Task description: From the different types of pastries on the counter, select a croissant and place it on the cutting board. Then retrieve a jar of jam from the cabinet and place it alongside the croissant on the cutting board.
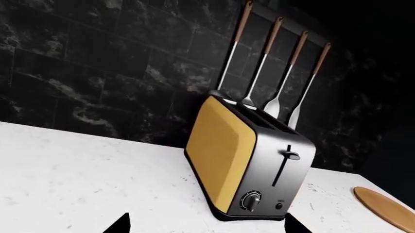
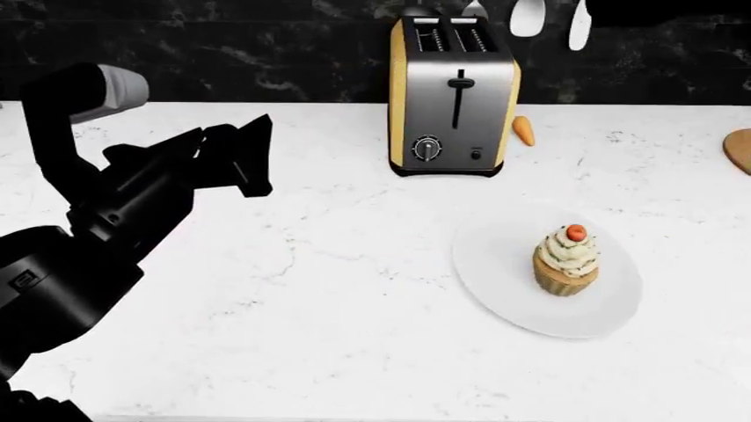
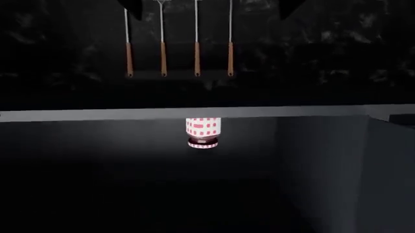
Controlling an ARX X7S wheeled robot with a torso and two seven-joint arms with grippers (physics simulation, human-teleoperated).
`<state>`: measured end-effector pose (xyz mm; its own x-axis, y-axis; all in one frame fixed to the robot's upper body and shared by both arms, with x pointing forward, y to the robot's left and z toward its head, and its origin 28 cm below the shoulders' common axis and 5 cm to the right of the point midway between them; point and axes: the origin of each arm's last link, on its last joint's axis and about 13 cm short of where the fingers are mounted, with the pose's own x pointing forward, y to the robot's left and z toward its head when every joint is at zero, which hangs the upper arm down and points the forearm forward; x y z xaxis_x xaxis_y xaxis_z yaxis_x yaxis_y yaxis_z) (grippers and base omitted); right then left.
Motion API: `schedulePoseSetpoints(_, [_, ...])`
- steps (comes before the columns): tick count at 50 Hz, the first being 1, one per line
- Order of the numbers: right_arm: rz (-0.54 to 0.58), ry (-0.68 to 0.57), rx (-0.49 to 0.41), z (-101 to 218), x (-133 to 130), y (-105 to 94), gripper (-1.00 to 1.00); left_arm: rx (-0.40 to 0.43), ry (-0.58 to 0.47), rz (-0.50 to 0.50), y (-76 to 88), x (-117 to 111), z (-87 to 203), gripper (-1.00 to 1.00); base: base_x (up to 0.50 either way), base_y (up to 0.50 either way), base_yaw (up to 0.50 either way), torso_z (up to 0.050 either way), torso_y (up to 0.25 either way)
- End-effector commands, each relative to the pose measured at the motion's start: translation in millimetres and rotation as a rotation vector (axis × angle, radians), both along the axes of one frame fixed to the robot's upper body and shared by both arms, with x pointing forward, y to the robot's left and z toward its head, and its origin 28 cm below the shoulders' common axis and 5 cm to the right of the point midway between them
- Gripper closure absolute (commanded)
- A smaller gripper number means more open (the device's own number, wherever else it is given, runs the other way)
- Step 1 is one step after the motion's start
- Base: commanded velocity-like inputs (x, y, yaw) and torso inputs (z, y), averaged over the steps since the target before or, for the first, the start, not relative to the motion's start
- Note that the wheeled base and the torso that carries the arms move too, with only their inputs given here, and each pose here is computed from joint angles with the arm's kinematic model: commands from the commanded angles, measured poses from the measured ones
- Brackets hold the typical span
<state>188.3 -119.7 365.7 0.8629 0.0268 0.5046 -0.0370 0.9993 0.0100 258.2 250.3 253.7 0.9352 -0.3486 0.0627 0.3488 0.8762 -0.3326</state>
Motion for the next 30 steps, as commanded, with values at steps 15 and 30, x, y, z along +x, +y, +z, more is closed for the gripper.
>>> schedulePoseSetpoints(15, [-0.168, -0.018, -0.032, 90, 62, 15.9, -1.00, -0.027, 0.002, -0.040, -0.1, -2, -2, -1.00, 0.00, 0.00, 0.00, 0.000, 0.000])
schedulePoseSetpoints(30, [-0.089, -0.054, -0.013, 161, 74, 36.3, -1.00, -0.035, 0.022, -0.042, 5.3, 4, -8, -1.00, 0.00, 0.00, 0.00, 0.000, 0.000])
